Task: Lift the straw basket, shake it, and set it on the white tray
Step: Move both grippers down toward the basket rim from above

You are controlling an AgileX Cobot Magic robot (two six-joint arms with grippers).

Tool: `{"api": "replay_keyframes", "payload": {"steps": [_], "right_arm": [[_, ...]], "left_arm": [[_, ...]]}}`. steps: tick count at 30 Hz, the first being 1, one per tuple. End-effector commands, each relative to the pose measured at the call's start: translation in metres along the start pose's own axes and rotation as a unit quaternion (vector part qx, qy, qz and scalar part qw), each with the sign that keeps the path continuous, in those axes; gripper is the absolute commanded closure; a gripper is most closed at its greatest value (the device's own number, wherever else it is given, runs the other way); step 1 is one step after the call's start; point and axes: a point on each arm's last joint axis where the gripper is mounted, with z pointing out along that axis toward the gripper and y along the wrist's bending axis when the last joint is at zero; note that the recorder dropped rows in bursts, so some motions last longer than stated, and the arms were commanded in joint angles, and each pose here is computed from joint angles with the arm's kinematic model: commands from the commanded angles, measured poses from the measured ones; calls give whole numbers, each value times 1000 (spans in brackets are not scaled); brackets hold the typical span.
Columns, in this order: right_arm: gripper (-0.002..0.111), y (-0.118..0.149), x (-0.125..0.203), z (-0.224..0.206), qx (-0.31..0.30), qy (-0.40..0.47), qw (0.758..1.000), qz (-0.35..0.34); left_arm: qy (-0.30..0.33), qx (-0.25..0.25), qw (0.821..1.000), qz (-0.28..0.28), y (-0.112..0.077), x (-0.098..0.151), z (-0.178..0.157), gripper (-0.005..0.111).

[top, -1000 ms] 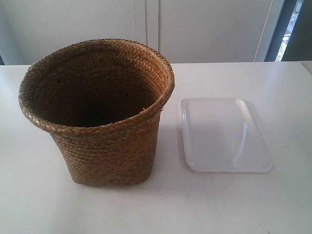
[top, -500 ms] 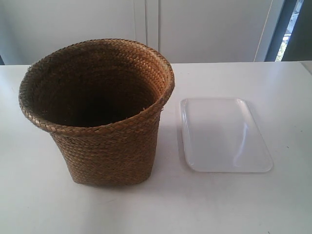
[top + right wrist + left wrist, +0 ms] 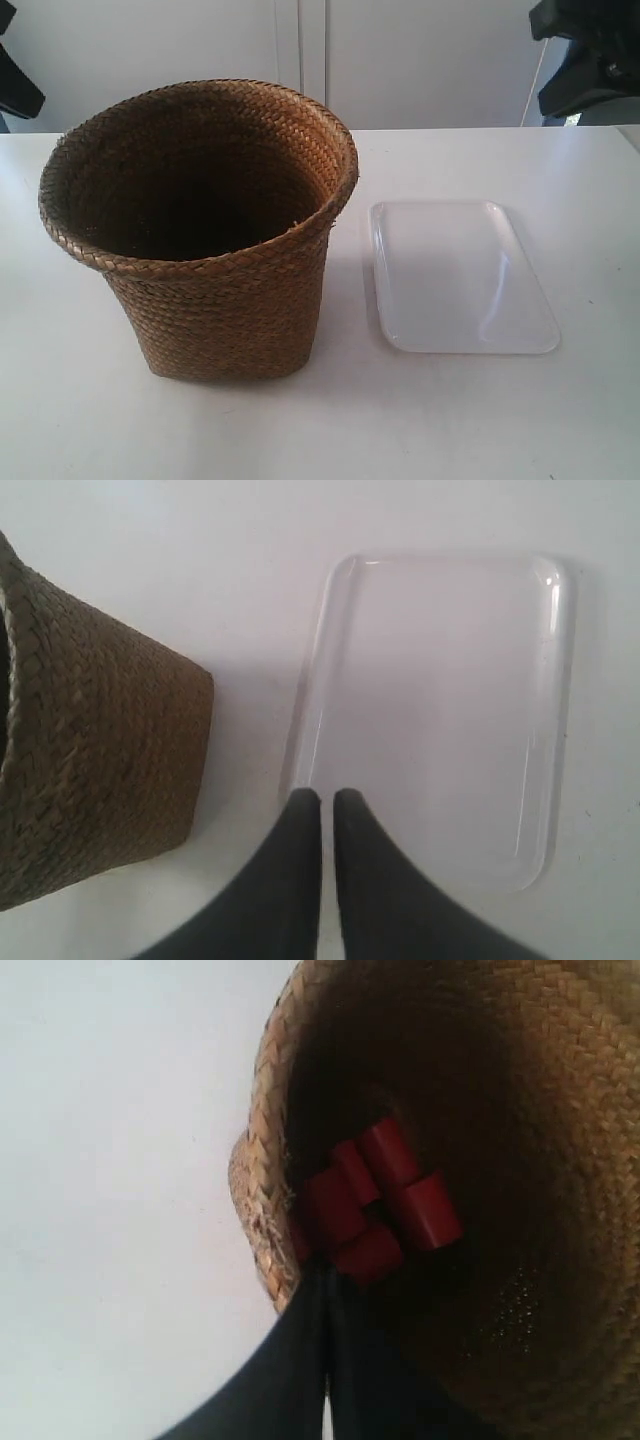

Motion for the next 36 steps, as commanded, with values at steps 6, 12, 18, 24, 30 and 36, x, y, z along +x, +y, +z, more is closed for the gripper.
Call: {"api": "replay_keyframes", "payload": {"steps": [6, 12, 18, 24, 30, 36], "right_arm": [[99, 6, -6, -10, -10, -6, 1000, -13], [75, 14, -10, -1, -80, -3, 997, -4], [72, 15, -11, 0, -83, -5, 997, -2], [72, 13, -15, 1, -74, -28, 997, -1], [72, 10, -26, 0, -62, -86, 994, 13], [72, 11, -23, 5, -75, -62, 995, 28]], "left_arm": [[3, 8, 1000, 18, -13, 6, -19, 107], [-1, 7, 1000, 18, -13, 6, -20, 107], [-26, -4, 999, 18, -11, 1, -20, 107], [-53, -15, 998, 18, -9, -4, -20, 107], [-76, -24, 997, 18, -8, -8, -21, 107], [-89, -28, 995, 18, -7, -10, -21, 107]]}}
